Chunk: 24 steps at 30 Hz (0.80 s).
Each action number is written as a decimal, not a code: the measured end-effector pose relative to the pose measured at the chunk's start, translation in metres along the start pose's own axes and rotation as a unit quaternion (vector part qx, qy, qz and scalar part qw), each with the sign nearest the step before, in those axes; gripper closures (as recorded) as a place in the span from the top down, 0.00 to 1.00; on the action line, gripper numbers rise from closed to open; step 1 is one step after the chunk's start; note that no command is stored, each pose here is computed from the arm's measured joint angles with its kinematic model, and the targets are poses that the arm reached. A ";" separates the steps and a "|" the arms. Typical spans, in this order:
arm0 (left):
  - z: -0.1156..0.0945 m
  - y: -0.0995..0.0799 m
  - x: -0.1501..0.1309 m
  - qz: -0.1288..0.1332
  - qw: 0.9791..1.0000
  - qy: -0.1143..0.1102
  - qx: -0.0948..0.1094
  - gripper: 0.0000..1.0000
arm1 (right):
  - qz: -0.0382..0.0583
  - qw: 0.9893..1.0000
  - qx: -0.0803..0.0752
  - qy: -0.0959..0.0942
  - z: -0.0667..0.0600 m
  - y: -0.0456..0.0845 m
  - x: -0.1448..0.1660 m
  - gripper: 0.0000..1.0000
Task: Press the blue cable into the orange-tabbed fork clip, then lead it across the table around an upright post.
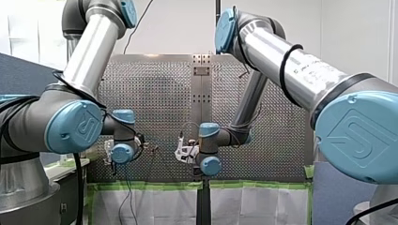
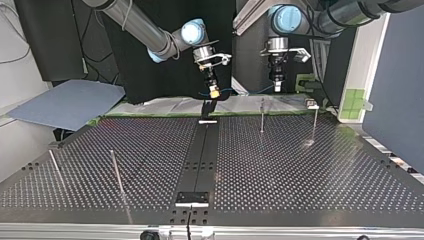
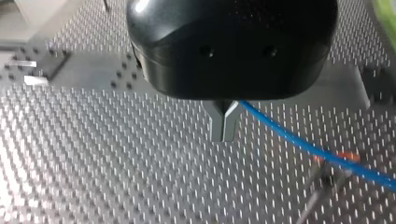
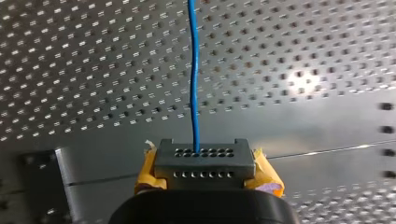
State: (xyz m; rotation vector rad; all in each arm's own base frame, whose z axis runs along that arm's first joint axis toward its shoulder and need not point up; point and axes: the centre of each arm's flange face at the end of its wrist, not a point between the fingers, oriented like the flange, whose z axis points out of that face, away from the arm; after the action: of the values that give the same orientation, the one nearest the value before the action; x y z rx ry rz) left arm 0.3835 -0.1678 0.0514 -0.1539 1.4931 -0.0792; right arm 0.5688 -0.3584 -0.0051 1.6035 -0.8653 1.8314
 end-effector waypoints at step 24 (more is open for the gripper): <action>0.000 0.050 0.074 0.025 0.994 0.096 -0.038 0.01 | -0.004 1.000 -0.020 -0.023 0.036 0.022 -0.015 0.00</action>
State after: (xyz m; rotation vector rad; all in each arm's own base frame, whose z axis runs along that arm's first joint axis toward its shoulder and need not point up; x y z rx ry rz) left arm 0.3869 -0.1295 -0.0293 -0.1726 1.6915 0.0036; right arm 0.5772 -0.3999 -0.0190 1.6288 -0.9086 1.7658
